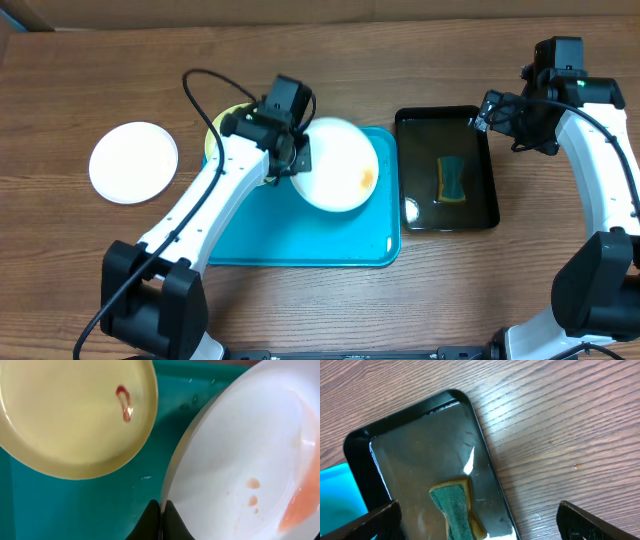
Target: Clean dirty plates on tray and stack at the side
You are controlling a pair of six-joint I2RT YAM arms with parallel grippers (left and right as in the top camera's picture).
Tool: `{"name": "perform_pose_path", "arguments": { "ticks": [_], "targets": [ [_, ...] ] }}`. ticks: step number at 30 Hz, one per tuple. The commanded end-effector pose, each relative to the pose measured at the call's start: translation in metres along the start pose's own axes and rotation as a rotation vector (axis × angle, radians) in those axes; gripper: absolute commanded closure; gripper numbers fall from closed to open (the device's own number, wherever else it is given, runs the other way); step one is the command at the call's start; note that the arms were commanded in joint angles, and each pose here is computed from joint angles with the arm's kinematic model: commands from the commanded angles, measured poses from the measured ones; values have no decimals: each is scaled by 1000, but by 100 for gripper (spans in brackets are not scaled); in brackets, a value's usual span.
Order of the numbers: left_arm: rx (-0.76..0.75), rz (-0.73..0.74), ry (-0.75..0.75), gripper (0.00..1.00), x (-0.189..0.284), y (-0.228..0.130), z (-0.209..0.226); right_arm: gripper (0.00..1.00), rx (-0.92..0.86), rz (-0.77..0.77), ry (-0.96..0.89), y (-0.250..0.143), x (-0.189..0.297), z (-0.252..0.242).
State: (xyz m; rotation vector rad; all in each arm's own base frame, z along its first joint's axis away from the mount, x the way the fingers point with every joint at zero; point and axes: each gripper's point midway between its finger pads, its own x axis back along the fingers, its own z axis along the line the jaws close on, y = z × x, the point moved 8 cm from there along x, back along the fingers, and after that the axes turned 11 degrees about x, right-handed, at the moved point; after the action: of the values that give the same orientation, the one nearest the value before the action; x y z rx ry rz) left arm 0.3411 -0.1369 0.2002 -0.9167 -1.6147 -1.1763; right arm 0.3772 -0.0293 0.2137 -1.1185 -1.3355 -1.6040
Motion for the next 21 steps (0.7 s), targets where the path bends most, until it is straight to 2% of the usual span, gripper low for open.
{"name": "perform_pose_path", "arguments": {
  "ticks": [1, 7, 12, 21],
  "targets": [
    [-27, -90, -69, 96, 32, 14, -16, 0, 2, -23, -2, 3, 5, 2],
    [-47, -183, -140, 96, 44, 24, -37, 0, 2, -23, -2, 3, 5, 2],
    [-97, -249, -182, 96, 41, 18, -68, 0, 2, -23, -2, 3, 5, 2],
    [-203, -407, -107, 96, 36, -6, -112, 0, 2, -22, -2, 3, 5, 2]
  ]
}}
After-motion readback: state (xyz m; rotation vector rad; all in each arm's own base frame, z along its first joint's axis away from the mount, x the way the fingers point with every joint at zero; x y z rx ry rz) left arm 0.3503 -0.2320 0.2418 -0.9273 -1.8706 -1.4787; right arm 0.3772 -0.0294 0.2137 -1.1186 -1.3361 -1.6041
